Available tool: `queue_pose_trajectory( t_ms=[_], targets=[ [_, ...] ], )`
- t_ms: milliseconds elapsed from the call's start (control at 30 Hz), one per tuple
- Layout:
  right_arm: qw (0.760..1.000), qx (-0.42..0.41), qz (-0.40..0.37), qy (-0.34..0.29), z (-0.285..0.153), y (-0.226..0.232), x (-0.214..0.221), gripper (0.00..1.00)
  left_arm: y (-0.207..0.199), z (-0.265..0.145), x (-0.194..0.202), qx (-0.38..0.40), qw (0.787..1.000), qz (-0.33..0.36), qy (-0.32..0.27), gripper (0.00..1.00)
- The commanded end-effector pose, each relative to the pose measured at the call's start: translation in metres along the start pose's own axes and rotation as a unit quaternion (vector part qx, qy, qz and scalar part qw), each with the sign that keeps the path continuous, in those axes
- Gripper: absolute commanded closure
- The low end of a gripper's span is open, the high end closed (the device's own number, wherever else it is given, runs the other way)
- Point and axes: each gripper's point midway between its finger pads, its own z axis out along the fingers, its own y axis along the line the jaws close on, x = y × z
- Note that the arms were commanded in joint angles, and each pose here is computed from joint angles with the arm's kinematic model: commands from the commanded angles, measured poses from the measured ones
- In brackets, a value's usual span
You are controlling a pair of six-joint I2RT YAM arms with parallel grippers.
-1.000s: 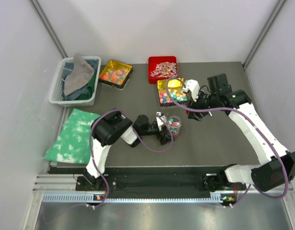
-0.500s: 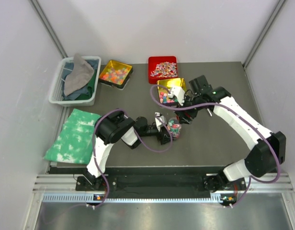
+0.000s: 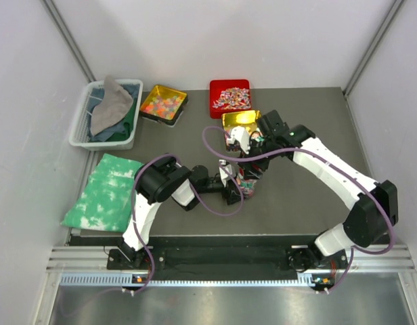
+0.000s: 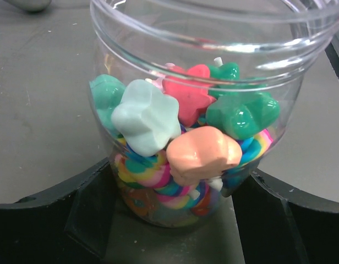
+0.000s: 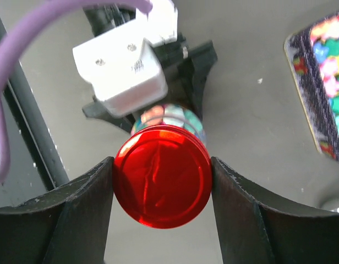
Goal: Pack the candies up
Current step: Close the bottle lid on the packing bottle.
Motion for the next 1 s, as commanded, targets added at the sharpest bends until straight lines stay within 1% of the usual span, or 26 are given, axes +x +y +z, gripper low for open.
queue_pose_trajectory(
  t_ms=[0, 200, 400, 800, 900, 967],
  targets=[
    [0.999, -0.019, -0.002, -0.047, 0.012, 0.006, -0.019, 0.42, -0.003, 0.001, -0.033, 0.002, 0.995, 0.066, -0.077, 0.32],
    [0.999, -0.020, 0.008, -0.045, 0.027, 0.007, -0.008, 0.41, -0.002, 0.000, -0.035, -0.002, 0.994, 0.067, -0.081, 0.32],
    [0.999, -0.002, 0.009, -0.040, 0.030, 0.004, 0.003, 0.40, -0.002, -0.001, -0.036, -0.003, 0.994, 0.070, -0.084, 0.33],
    [0.997, 0.044, -0.006, -0.058, 0.004, -0.002, 0.002, 0.39, 0.001, -0.002, -0.036, -0.005, 0.994, 0.063, -0.085, 0.34],
    [0.996, 0.058, -0.007, -0.061, 0.003, -0.009, 0.001, 0.38, 0.001, -0.001, -0.036, -0.005, 0.994, 0.061, -0.085, 0.34],
    [0.997, 0.048, -0.006, -0.061, 0.008, -0.007, 0.003, 0.37, 0.000, -0.001, -0.036, -0.003, 0.994, 0.062, -0.085, 0.35]
  ],
)
